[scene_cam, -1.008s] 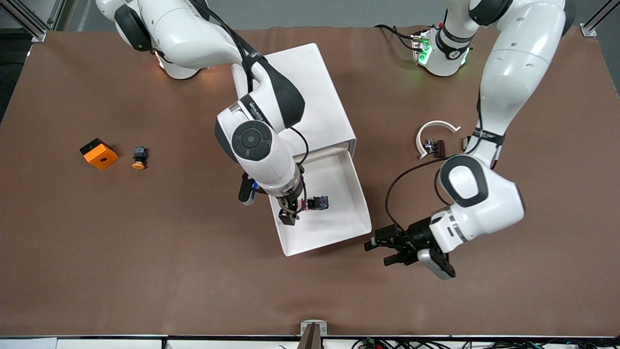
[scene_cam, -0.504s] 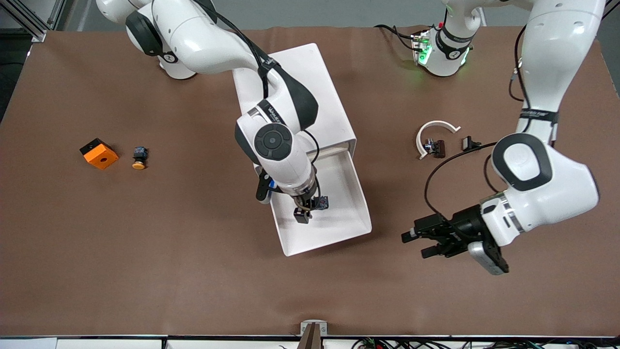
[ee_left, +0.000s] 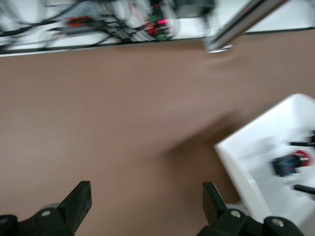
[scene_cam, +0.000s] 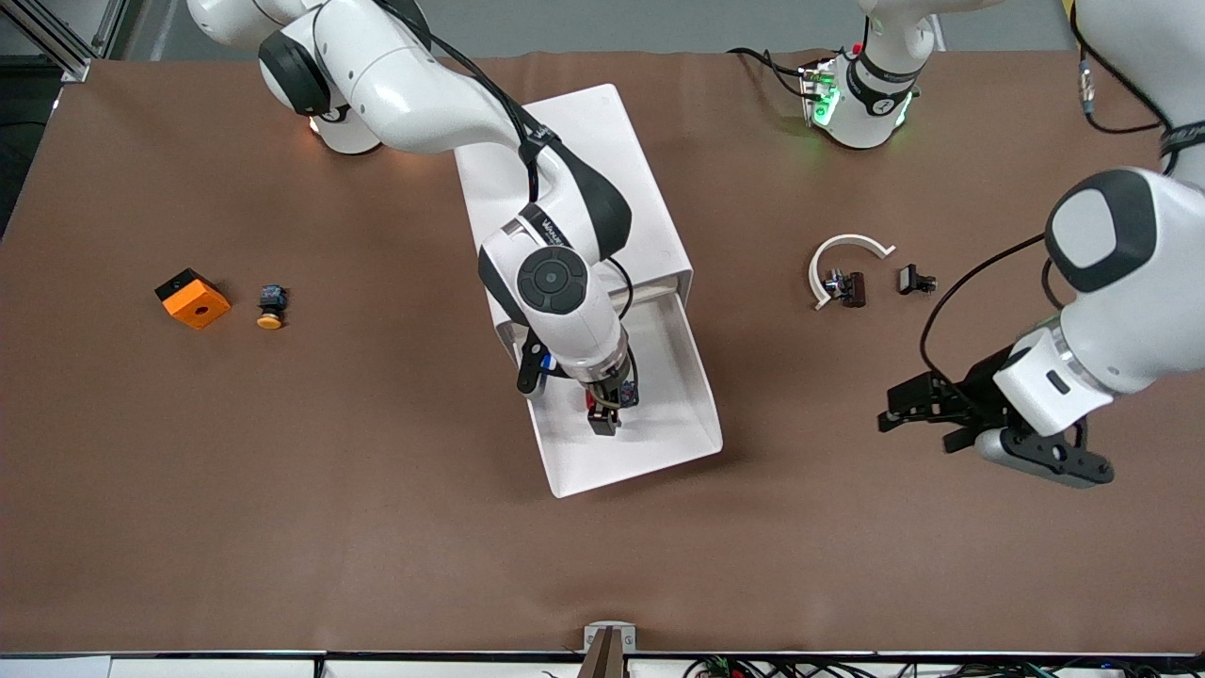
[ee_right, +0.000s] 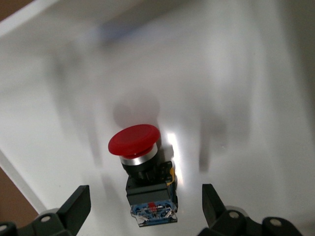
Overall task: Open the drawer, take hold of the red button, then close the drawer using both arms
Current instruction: 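Grasp the red button with the right gripper while the left gripper withdraws, then lift the red button out of the drawer with the right gripper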
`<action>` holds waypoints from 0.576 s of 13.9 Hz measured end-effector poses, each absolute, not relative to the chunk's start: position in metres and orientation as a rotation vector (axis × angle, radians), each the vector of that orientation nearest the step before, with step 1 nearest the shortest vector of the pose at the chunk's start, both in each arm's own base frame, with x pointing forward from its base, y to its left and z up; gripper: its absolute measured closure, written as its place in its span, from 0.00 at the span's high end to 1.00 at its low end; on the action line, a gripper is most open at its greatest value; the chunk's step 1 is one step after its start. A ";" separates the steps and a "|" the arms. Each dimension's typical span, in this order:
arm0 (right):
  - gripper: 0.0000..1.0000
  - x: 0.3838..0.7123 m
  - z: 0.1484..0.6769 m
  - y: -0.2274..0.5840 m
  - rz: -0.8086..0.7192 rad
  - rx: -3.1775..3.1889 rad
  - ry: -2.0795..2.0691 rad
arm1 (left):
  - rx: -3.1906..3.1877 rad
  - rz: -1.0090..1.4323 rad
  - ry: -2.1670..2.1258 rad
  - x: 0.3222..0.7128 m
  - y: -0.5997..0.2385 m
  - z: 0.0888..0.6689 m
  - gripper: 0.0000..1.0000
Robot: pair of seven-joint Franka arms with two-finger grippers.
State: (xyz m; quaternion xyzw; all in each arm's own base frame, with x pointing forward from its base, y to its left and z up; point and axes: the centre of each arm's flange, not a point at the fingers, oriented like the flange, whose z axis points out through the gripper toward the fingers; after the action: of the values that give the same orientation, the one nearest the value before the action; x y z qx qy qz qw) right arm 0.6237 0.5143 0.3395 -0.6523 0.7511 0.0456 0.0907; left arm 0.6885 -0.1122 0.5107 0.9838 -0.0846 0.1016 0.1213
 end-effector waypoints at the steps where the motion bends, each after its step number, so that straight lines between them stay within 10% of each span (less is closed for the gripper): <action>1: 1.00 0.623 0.338 0.515 0.135 -1.950 2.224 | 2.930 0.298 -0.218 0.683 -0.113 0.520 1.00; 4: 1.00 0.620 0.332 0.519 0.138 -1.983 2.204 | 3.061 0.273 -0.173 0.666 -0.113 0.543 1.00; 8: 0.58 0.613 0.328 0.530 0.172 -1.992 2.177 | 3.139 0.223 -0.142 0.640 -0.106 0.577 1.00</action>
State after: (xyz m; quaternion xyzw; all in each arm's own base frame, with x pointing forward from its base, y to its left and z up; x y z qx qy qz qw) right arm 0.6130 0.5299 0.3282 -0.6710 0.7333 0.0580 0.0930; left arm 0.6403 -0.1057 0.5772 0.9965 -0.0450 0.0709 -0.0043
